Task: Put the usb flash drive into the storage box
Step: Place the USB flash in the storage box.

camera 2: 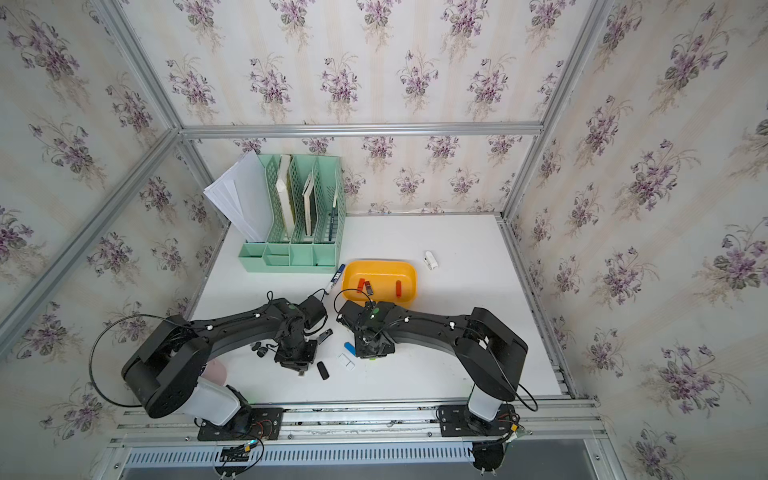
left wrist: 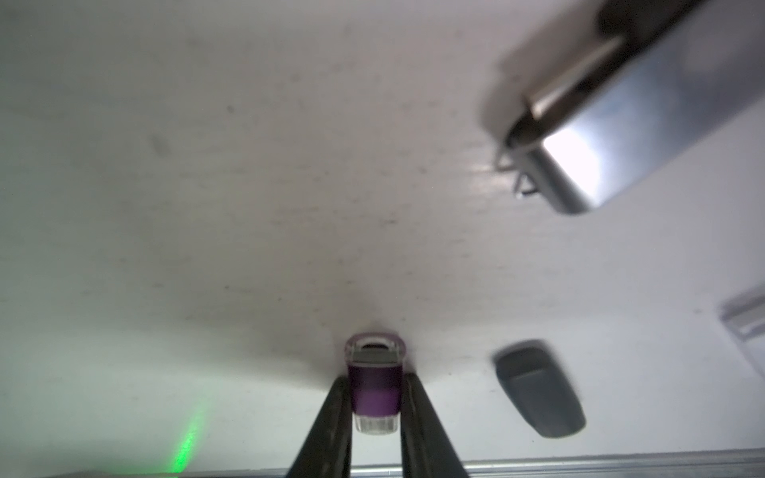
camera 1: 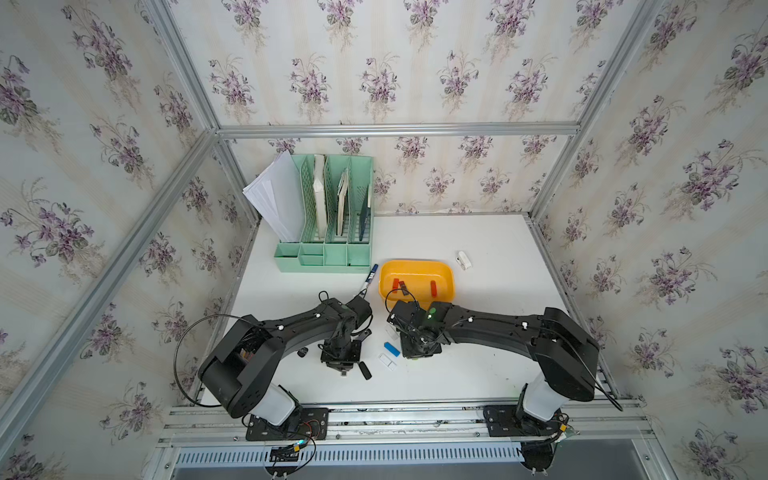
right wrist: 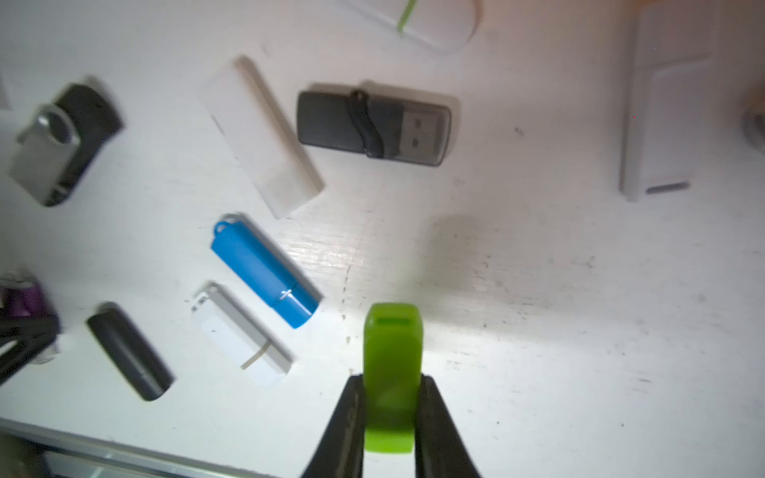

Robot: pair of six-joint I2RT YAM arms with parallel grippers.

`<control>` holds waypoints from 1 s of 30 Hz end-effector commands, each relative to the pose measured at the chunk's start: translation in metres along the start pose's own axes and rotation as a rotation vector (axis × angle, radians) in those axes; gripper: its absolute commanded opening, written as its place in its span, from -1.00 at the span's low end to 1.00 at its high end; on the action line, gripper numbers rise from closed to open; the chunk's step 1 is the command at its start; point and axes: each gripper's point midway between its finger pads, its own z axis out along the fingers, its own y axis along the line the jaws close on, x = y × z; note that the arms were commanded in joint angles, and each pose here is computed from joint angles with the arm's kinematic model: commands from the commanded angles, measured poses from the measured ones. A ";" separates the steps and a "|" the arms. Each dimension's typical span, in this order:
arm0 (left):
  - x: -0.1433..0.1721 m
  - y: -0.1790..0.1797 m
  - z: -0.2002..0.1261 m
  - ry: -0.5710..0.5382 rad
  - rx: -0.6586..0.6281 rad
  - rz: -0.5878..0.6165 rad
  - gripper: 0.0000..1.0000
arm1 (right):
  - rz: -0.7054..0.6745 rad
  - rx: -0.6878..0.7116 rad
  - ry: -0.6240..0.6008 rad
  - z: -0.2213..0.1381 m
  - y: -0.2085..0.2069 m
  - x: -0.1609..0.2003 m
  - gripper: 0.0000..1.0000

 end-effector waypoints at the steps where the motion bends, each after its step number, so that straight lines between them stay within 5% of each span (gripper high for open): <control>1: 0.000 0.012 0.009 0.001 -0.065 0.006 -0.52 | 0.000 0.034 -0.060 -0.022 -0.011 -0.022 -0.74; 10: -0.004 0.011 0.001 -0.002 -0.073 0.010 -0.52 | 0.011 0.044 -0.214 -0.072 -0.035 -0.123 -0.75; 17: -0.012 0.005 -0.011 -0.007 -0.077 0.024 -0.53 | 0.011 0.038 -0.207 -0.045 -0.049 -0.170 -0.75; 30: -0.025 -0.002 -0.047 -0.062 -0.072 0.041 -0.52 | 0.003 0.087 -0.139 0.027 -0.069 -0.196 -0.77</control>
